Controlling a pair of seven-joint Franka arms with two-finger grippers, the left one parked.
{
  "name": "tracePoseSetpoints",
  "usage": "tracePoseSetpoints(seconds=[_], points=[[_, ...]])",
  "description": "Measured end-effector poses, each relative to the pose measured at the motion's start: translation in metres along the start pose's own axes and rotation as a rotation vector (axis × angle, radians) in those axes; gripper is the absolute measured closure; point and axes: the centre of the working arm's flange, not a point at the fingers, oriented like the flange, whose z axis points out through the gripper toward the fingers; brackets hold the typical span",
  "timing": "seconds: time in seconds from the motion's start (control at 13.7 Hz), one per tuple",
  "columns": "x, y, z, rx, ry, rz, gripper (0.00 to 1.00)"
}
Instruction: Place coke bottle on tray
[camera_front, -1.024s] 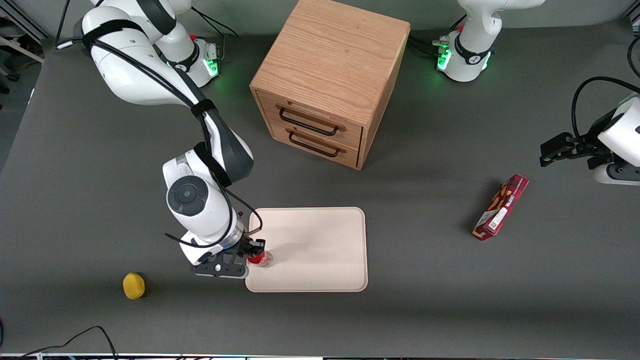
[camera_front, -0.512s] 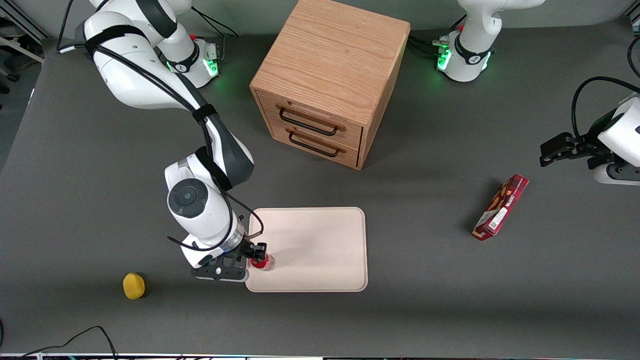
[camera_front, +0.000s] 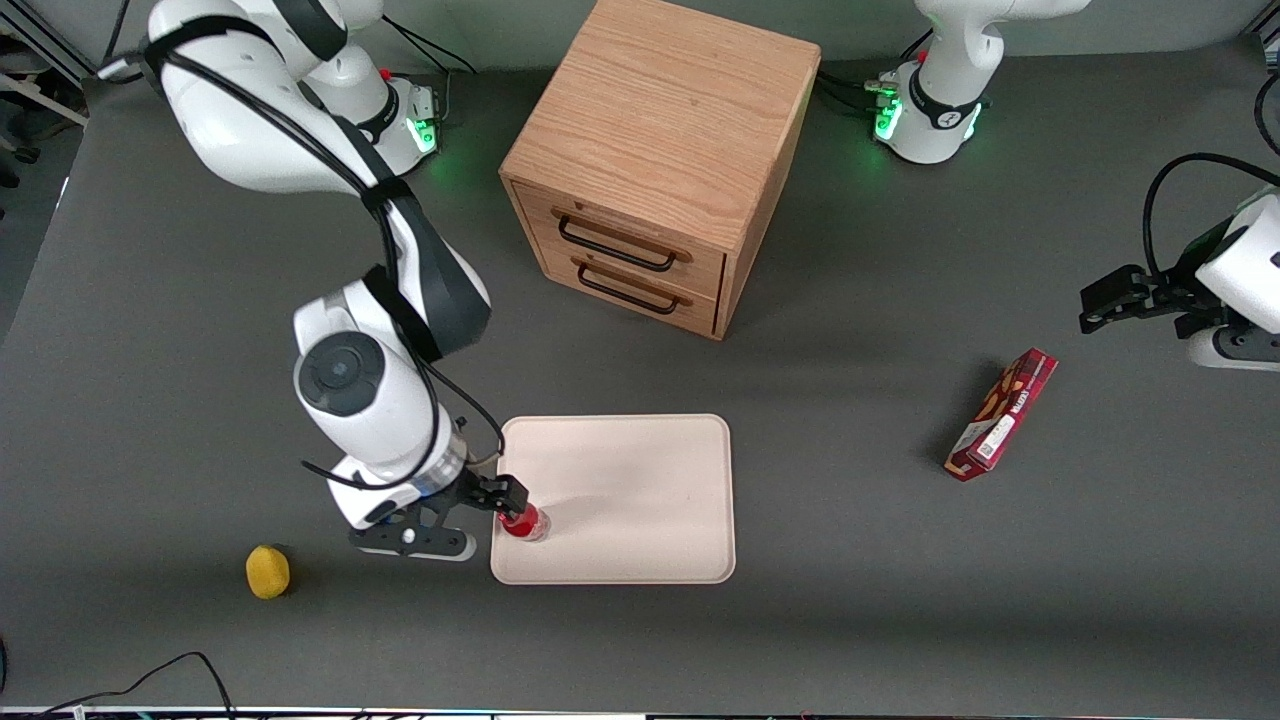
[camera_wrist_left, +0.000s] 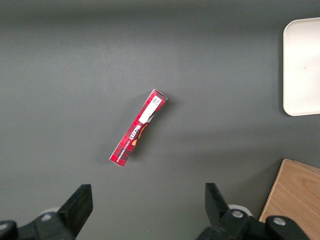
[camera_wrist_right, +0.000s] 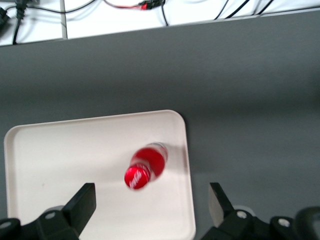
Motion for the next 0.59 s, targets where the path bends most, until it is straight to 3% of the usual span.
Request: tracePoseSetpoints(seconds=[0.29, 0.59], points=[[-0.003, 0.05, -0.107, -0.054, -0.012, -0.031, 0.0], [0.004, 0.159, -0.143, -0.016, -0.065, -0.085, 0.0]])
